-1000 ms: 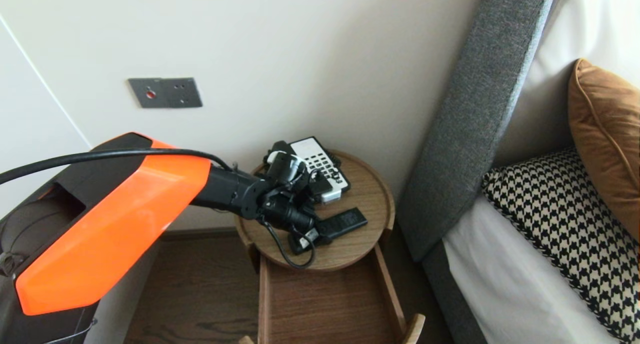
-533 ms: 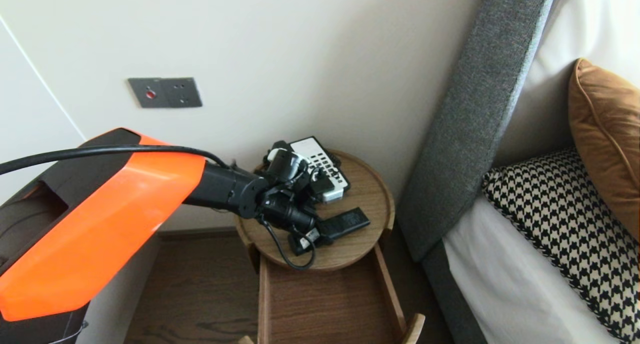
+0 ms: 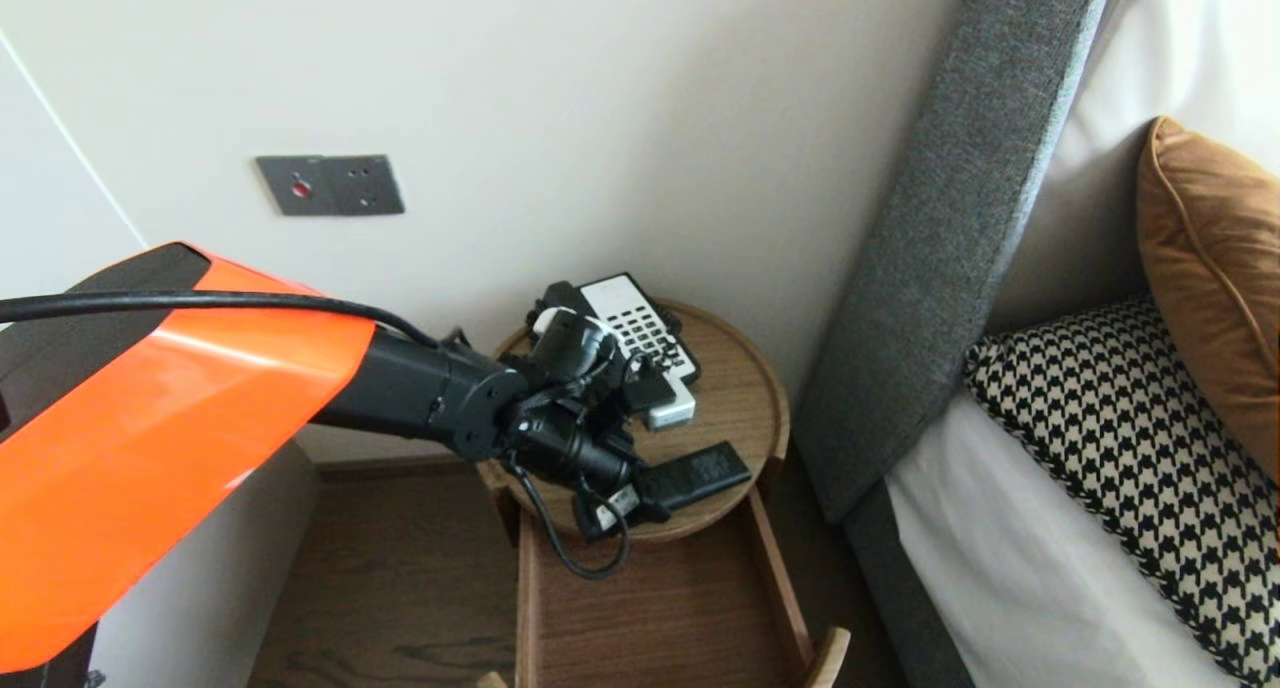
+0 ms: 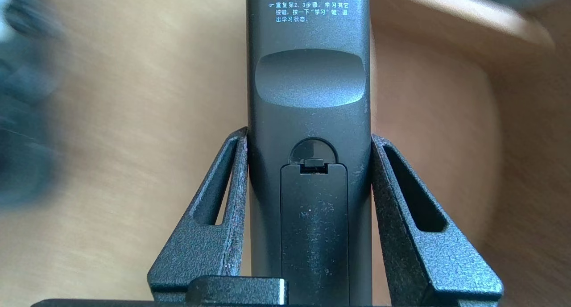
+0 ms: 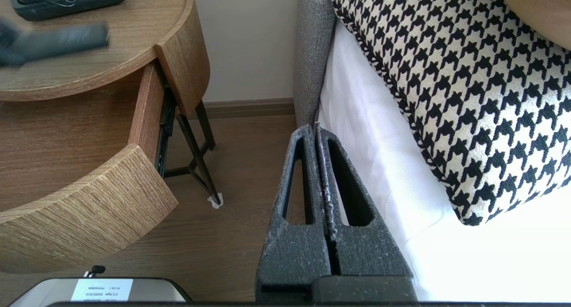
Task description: Put the remote controls on the table in the drawer one by one
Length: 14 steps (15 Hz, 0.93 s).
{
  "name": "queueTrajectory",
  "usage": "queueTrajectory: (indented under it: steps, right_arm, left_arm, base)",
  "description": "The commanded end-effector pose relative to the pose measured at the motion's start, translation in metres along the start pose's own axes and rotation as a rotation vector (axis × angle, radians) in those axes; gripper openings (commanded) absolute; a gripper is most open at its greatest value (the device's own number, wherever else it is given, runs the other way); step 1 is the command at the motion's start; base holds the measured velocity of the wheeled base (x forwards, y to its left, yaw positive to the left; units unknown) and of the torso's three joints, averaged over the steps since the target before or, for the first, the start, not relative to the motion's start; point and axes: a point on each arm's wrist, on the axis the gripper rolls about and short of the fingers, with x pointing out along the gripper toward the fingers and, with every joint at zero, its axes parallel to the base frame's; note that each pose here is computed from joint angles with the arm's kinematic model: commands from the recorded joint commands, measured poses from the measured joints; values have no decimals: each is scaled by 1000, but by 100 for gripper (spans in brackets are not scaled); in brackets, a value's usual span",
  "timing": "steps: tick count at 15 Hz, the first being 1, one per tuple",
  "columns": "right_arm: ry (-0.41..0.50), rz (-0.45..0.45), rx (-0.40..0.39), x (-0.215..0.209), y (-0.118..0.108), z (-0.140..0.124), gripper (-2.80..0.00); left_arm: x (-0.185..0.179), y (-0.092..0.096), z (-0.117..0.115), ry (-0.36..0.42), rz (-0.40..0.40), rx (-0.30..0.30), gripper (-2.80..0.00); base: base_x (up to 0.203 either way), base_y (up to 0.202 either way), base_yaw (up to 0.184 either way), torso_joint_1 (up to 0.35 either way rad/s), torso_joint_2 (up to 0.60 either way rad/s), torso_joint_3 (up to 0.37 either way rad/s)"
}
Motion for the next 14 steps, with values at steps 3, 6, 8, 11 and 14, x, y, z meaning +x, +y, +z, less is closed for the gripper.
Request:
queueTrajectory:
  steps: [3, 6, 8, 11, 14]
  right_arm:
    - [-4, 0, 0, 0, 0, 0, -280]
    - [-4, 0, 0, 0, 0, 0, -280]
    - [-4, 0, 0, 0, 0, 0, -280]
    - [-5, 0, 0, 0, 0, 0, -280]
    - [-5, 0, 0, 0, 0, 0, -280]
  left_arm:
    - [-10, -52, -21, 63, -89, 40, -280]
    - [2, -77, -32, 57, -104, 85, -280]
    - [11, -81, -39, 75, -113, 83, -280]
    - [19, -82, -47, 96, -120, 67, -280]
    - [34, -83, -61, 103, -115, 60, -280]
  base:
    - [0, 0, 0, 0, 0, 0]
    - [0, 0, 0, 0, 0, 0]
    - [0, 0, 0, 0, 0, 0]
    - [0, 0, 0, 0, 0, 0]
    - [0, 0, 0, 0, 0, 0]
